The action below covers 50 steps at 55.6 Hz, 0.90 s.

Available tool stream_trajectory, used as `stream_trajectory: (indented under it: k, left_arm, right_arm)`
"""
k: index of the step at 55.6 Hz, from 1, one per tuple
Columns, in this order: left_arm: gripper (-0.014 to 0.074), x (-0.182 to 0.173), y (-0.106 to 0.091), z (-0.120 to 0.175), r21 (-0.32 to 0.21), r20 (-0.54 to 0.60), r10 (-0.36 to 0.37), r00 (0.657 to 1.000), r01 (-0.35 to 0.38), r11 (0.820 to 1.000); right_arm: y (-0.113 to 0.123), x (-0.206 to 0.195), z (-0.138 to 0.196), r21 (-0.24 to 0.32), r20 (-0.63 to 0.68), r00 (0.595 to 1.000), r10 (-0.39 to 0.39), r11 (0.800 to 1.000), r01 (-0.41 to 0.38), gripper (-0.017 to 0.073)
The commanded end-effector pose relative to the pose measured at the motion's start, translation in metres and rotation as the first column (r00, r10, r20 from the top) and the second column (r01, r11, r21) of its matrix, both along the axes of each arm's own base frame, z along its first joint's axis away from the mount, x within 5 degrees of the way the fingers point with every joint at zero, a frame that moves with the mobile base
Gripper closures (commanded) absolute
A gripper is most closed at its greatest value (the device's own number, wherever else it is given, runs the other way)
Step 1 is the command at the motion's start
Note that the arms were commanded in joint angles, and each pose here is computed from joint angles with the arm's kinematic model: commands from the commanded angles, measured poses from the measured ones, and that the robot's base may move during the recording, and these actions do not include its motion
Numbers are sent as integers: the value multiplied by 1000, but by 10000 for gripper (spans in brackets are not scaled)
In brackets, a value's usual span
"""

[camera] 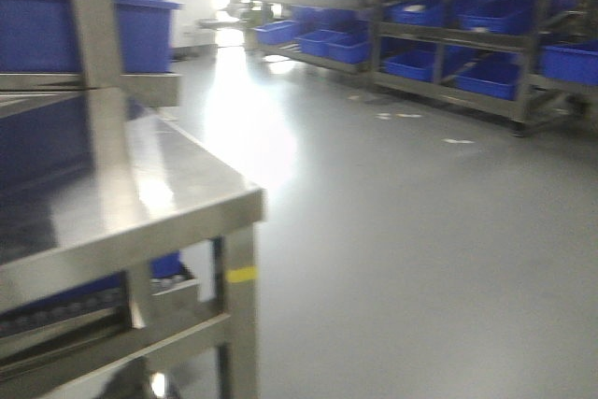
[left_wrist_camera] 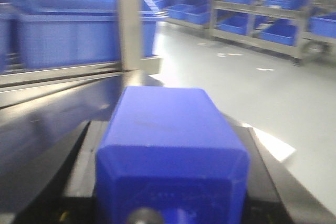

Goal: Pick and sort blue part to right shelf
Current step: 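Drive the base away from the table holding both parts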

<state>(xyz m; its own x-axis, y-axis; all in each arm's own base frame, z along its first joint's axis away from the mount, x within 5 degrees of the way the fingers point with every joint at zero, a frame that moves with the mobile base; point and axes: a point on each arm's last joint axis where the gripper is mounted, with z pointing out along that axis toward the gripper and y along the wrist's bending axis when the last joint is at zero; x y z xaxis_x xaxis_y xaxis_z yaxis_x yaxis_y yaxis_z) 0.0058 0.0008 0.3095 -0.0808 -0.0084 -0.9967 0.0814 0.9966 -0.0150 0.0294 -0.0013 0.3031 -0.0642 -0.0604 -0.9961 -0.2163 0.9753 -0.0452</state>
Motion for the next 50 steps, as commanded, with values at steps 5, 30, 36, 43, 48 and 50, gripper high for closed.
stream_trajectory:
  k: [5, 30, 36, 43, 48, 50]
  left_arm:
    - [278, -1, 0, 17, -15, 105, 0, 994, 1, 1000]
    - [278, -1, 0, 17, -15, 105, 0, 994, 1, 1000]
    - [278, -1, 0, 17, -15, 105, 0, 994, 1, 1000]
    - [278, -1, 0, 17, -15, 105, 0, 994, 1, 1000]
    - [278, -1, 0, 17, -15, 105, 0, 994, 1, 1000]
    - [278, -1, 0, 17, -15, 105, 0, 994, 1, 1000]
  right_arm:
    - [1, 0, 17, -3, 104, 995, 10, 1000, -10, 427]
    - [1, 0, 17, -3, 104, 995, 10, 1000, -10, 427]
    - [1, 0, 17, -3, 104, 995, 10, 1000, -10, 427]
    - [1, 0, 17, -3, 104, 995, 10, 1000, -10, 427]
    - [1, 0, 17, -3, 104, 995, 10, 1000, -10, 427]
    - [1, 0, 17, -3, 104, 995, 10, 1000, -10, 427]
